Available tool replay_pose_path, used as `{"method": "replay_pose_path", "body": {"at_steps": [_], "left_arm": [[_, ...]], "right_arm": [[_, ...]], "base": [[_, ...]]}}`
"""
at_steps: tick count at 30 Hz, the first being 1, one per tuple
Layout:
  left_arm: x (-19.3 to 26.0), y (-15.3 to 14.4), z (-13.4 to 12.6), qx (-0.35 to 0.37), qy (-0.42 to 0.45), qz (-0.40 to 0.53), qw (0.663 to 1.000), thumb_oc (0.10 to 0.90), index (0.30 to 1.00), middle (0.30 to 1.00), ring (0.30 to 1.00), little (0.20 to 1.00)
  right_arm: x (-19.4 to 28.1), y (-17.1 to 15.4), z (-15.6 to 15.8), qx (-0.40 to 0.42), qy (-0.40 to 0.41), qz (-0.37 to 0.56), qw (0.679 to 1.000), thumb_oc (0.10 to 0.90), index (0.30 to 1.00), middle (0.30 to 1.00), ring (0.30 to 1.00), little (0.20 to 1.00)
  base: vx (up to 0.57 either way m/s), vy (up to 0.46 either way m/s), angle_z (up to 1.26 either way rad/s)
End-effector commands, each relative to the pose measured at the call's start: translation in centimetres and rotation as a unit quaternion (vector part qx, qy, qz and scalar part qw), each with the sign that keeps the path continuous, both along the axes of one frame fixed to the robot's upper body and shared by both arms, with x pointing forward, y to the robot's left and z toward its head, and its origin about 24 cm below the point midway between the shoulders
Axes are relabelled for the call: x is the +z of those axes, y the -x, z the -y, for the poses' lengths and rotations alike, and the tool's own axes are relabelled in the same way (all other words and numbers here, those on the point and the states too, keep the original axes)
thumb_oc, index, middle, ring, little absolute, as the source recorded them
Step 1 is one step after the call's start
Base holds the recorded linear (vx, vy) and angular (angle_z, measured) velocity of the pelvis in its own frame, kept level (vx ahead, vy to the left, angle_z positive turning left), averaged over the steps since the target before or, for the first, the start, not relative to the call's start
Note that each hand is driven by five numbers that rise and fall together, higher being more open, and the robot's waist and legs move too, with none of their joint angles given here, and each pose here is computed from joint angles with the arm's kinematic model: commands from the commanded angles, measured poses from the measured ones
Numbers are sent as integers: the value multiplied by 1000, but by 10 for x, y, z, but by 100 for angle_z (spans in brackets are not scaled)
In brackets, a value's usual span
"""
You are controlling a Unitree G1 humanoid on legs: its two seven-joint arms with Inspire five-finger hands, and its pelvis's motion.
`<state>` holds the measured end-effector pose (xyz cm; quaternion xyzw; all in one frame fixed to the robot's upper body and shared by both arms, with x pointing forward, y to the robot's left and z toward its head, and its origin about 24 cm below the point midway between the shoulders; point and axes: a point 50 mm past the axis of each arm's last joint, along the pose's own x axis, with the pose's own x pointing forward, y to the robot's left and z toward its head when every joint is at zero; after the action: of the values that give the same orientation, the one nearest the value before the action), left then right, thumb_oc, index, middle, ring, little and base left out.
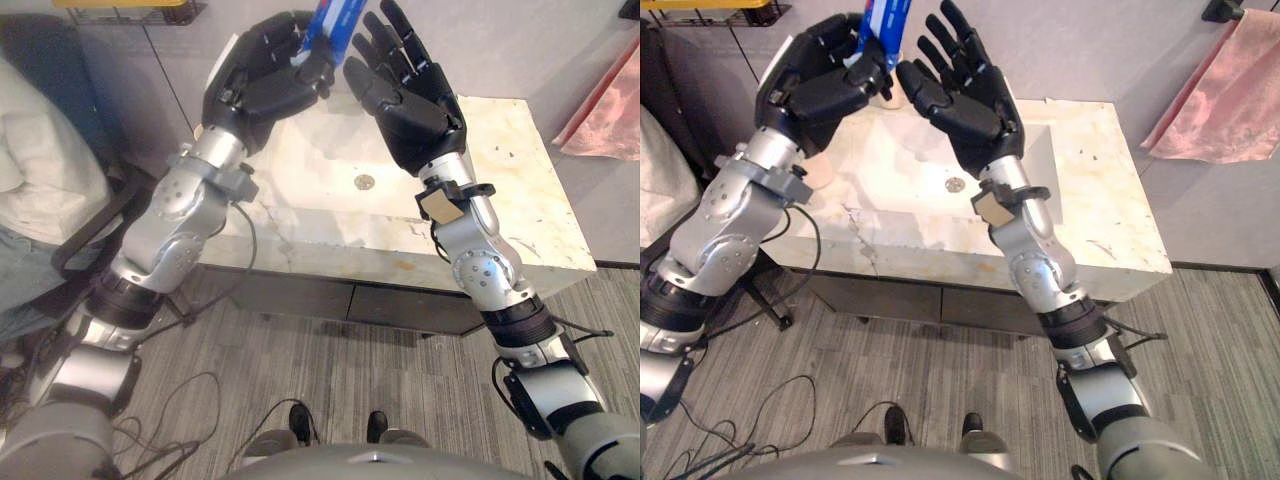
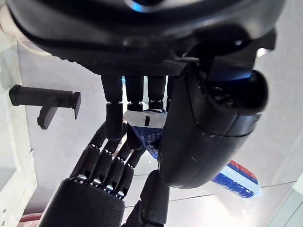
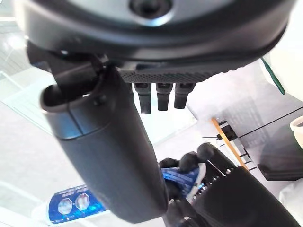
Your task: Organize the bathroom.
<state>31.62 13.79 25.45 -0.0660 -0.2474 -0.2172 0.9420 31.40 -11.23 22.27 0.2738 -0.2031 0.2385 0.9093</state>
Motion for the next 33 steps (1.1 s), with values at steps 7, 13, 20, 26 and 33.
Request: {"method": "replay_pose_path", "body": {"at_steps": [7, 13, 20, 26, 33], "left_arm": [[59, -5, 23, -36, 36, 90, 995, 400, 300, 300, 300, 300], [46, -12, 22, -29, 39, 54, 997, 400, 300, 300, 300, 300], [23, -14, 20, -26, 36, 24, 999, 400, 300, 300, 300, 300], [7, -11, 17, -11, 42, 16, 999, 400, 300, 300, 300, 300], [2, -6, 21, -1, 19, 24, 1000, 400, 300, 300, 300, 300]], "right_arm": [[71, 10, -27, 42, -4, 137, 990, 800, 900, 900, 900, 900], [80, 12, -25, 34, -1, 155, 987, 800, 900, 900, 900, 900], [90, 22, -22, 21, 3, 185, 982, 800, 900, 900, 900, 900], [87, 23, -8, -21, 37, 188, 981, 800, 900, 900, 900, 900], [77, 21, 5, -26, 28, 172, 984, 800, 900, 900, 900, 900]], "base": [[0, 0, 0], [0, 0, 0], [8, 10, 0], [18, 25, 1], [4, 11, 0]]}}
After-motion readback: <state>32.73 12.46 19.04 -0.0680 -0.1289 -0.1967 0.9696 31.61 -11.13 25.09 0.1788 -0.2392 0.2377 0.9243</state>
